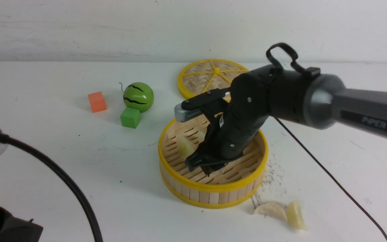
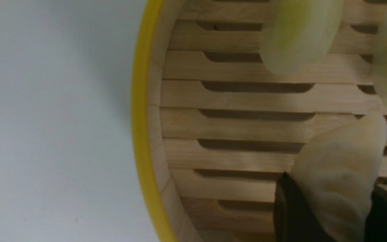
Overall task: Put the dumplings into the steamer on the white table.
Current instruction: 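Place the dumpling in the bamboo steamer basket with the right gripper, then reach for and grasp a dumpling lying on the table beside the steamer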
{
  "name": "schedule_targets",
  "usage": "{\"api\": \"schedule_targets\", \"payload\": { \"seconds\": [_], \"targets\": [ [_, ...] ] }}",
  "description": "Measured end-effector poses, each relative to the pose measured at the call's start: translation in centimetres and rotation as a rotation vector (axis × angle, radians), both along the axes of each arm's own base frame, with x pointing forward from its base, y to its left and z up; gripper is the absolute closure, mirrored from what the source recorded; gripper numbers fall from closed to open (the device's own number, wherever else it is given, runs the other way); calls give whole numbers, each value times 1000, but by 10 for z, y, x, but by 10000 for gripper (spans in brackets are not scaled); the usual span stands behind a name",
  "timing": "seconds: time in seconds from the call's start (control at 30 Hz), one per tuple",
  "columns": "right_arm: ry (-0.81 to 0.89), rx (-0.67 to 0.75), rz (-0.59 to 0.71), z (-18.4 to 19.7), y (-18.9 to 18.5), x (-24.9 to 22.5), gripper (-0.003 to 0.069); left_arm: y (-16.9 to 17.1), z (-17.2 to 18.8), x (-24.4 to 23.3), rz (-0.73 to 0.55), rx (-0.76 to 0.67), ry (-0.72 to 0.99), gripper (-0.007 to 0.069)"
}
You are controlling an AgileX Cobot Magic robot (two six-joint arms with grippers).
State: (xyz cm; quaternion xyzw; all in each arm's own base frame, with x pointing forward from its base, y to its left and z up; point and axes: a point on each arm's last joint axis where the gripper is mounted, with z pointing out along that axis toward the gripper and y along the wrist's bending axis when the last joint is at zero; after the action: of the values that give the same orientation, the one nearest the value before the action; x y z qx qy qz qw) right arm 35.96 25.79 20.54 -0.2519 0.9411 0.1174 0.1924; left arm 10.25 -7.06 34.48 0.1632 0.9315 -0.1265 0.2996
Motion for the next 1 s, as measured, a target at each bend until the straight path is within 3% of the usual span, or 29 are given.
{"api": "schedule_targets", "payload": {
  "seconds": [0.07, 0.13, 0.17, 0.2, 0.23, 0.27, 0.37, 0.5, 0.6, 0.73, 0.87, 1.0],
  "targets": [
    [6, 1, -11, -5, 1, 1, 418, 0, 0, 0, 0, 0, 0, 606],
    [8, 9, -29, -6, 1, 2, 311, 0, 0, 0, 0, 0, 0, 606],
    [9, 10, -30, -5, 1, 2, 311, 0, 0, 0, 0, 0, 0, 606],
    [6, 14, -30, 2, 0, 1, 227, 0, 0, 0, 0, 0, 0, 606],
    [5, 14, -30, 3, 0, 0, 218, 0, 0, 0, 0, 0, 0, 606],
    [7, 12, -24, 17, -2, -3, 160, 0, 0, 0, 0, 0, 0, 606],
    [-14, -21, -1, 58, -15, -18, 76, 0, 0, 0, 0, 0, 0, 604],
    [-47, -117, 3, 96, -41, -42, 70, 0, 0, 0, 0, 0, 0, 601],
    [-54, -180, -40, 101, -64, -64, 101, 0, 0, 0, 0, 0, 0, 601],
    [-41, -220, -135, 77, -91, -91, 130, 0, 0, 0, 0, 0, 0, 601],
    [-29, -178, -303, 42, -119, -101, 136, 0, 0, 0, -2, 0, -2, 600],
    [-16, -137, -365, 14, -128, -100, 136, 0, 0, 0, -6, 2, -5, 601]
  ]
}}
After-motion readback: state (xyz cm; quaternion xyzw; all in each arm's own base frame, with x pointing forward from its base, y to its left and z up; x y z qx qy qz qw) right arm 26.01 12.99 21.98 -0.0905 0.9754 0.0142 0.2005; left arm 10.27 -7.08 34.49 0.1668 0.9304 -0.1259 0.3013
